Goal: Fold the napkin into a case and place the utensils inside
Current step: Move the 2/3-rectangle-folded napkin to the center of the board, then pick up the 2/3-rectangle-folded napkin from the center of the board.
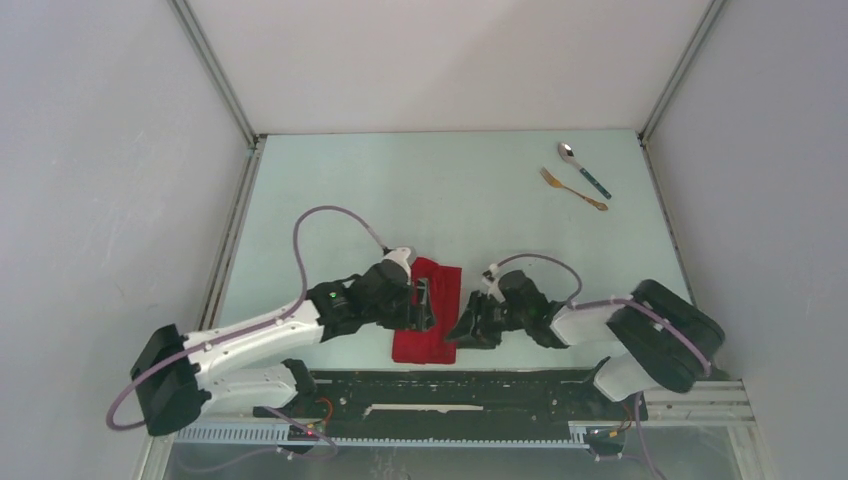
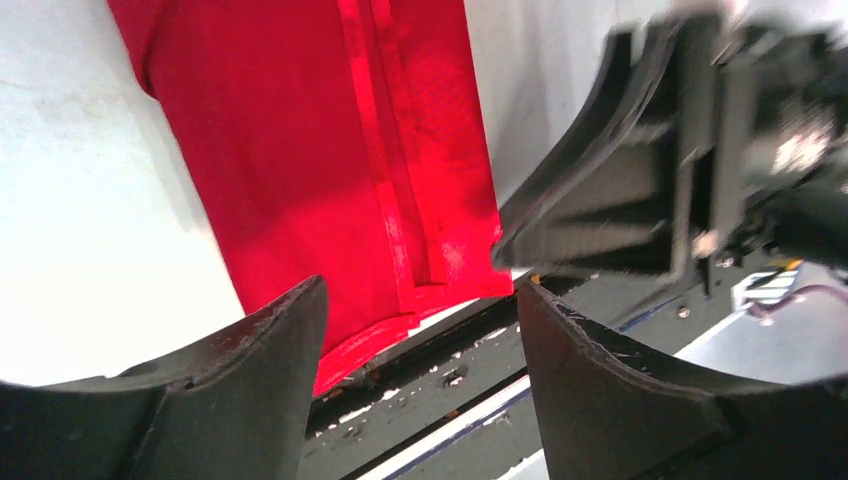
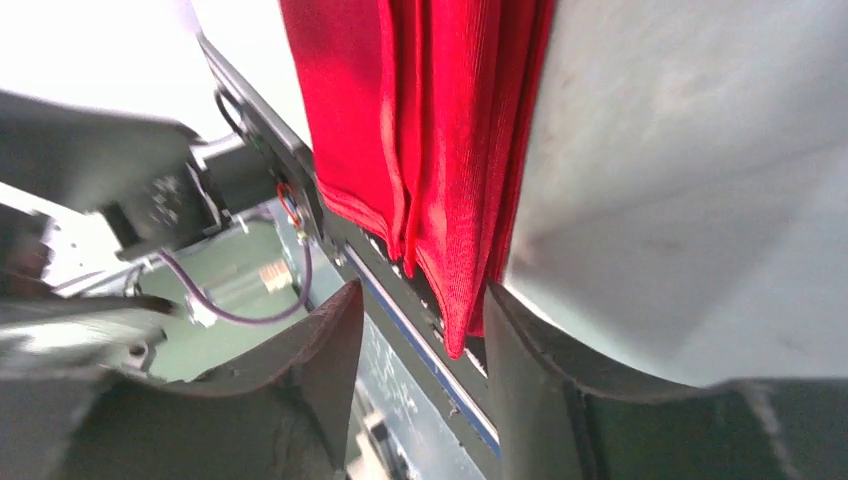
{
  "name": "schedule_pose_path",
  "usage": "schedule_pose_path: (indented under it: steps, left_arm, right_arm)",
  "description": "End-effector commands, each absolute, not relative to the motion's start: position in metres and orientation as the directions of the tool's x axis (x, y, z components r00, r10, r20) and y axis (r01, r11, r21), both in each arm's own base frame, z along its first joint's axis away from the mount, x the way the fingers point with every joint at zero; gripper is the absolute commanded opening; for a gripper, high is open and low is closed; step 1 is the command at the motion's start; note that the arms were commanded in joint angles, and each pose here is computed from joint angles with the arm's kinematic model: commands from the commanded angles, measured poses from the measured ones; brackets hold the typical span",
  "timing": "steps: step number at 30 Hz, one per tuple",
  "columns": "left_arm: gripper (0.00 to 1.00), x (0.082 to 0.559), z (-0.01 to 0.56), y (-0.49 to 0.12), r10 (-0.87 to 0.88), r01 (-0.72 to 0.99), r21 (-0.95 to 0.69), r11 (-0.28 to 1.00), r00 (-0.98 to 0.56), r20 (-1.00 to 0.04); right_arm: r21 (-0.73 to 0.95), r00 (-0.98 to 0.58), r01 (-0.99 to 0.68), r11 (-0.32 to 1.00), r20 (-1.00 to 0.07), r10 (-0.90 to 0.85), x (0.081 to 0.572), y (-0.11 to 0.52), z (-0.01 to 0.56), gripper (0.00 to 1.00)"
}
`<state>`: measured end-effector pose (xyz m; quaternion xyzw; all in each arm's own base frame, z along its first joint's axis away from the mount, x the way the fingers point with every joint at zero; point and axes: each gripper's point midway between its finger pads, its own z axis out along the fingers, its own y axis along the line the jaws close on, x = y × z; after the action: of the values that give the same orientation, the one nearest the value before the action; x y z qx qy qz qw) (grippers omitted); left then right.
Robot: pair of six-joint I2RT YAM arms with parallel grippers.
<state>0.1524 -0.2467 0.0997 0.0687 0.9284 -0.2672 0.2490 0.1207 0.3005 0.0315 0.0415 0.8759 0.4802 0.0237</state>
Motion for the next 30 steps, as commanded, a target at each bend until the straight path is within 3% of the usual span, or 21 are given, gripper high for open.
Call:
schedule_pose_path:
  steps: [1, 4, 8, 16, 20, 30]
  left_arm:
    - [0.75, 0.141, 0.101, -0.262, 0.116, 0.311, -0.307, 0.899, -0.848, -0.518]
    - [0.72, 0.121, 0.095, -0.292, 0.186, 0.337, -0.275, 0.901, -0.869, -0.458]
    - [0.70, 0.099, 0.078, -0.322, 0.302, 0.384, -0.161, 0.909, -0.875, -0.379]
    - [0.65, 0.093, 0.052, -0.337, 0.345, 0.370, -0.029, 0.929, -0.889, -0.302]
    - [0.54, 0.094, 0.038, -0.337, 0.356, 0.365, 0.019, 0.931, -0.892, -0.277]
    - [0.52, 0.098, 0.028, -0.326, 0.364, 0.350, 0.101, 0.931, -0.894, -0.261]
  right_arm:
    - [0.772, -0.959, 0.077, 0.631, -0.116, 0.259, 0.162, 0.251, 0.034, 0.61]
    - [0.684, -0.933, 0.091, 0.723, -0.196, 0.303, 0.172, 0.207, 0.036, 0.69]
    - [0.659, -0.893, 0.082, 0.748, -0.284, 0.348, 0.187, 0.173, 0.047, 0.74]
    - [0.663, -0.897, 0.099, 0.742, -0.264, 0.356, 0.185, 0.159, 0.041, 0.71]
    - [0.666, -0.896, 0.090, 0.740, -0.271, 0.353, 0.183, 0.158, 0.042, 0.70]
    - [0.660, -0.892, 0.067, 0.748, -0.297, 0.342, 0.183, 0.154, 0.045, 0.71]
